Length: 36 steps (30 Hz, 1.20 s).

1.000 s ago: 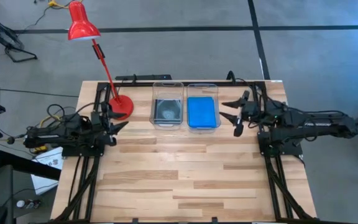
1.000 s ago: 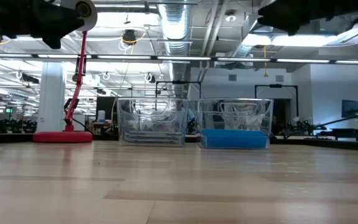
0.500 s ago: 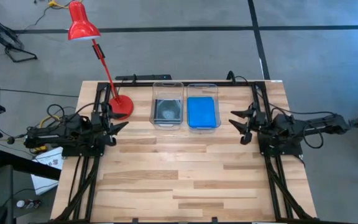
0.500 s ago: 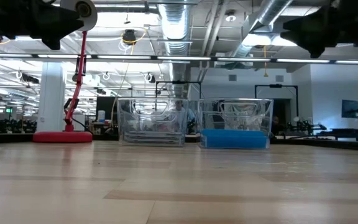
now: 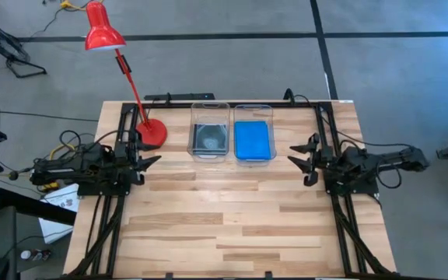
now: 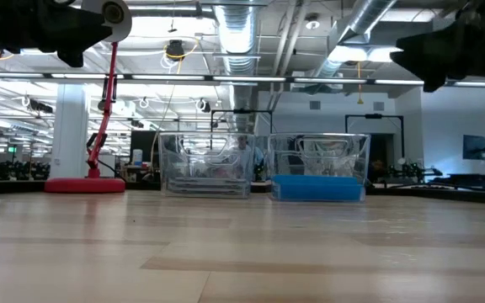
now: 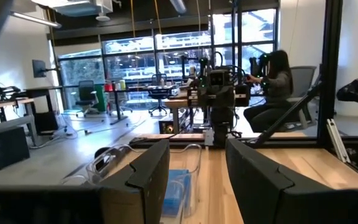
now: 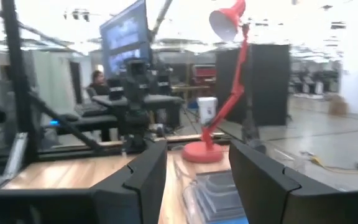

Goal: Pick & place jewel cases by type
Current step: Return to Home Position

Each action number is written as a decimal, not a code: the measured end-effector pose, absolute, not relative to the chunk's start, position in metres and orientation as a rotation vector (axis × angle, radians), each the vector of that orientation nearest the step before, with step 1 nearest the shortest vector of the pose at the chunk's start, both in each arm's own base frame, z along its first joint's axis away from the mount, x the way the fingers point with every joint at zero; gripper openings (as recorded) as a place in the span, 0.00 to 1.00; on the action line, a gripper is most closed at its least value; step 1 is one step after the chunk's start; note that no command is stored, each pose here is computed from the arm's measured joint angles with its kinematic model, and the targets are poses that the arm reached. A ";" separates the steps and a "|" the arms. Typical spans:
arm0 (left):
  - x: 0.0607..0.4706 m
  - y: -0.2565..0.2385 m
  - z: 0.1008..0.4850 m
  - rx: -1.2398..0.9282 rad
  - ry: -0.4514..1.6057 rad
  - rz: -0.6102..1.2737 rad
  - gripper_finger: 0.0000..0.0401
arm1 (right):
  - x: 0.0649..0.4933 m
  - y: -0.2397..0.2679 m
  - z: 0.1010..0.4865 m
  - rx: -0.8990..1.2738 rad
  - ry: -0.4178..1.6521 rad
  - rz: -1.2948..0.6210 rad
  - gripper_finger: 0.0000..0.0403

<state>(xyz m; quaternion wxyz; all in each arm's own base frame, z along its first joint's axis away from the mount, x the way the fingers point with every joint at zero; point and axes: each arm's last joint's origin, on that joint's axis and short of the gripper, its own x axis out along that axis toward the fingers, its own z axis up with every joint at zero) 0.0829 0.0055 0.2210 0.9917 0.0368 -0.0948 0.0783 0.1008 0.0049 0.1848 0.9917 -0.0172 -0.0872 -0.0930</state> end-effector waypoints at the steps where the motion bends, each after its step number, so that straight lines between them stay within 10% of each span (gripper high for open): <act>1: 0.083 0.005 0.221 0.074 -0.189 0.153 0.38 | 0.100 0.004 0.185 -0.039 -0.177 -0.168 0.41; 36: 0.096 0.004 0.181 0.042 -0.149 0.095 0.38 | 0.097 -0.002 0.169 -0.013 -0.041 -0.188 0.30</act>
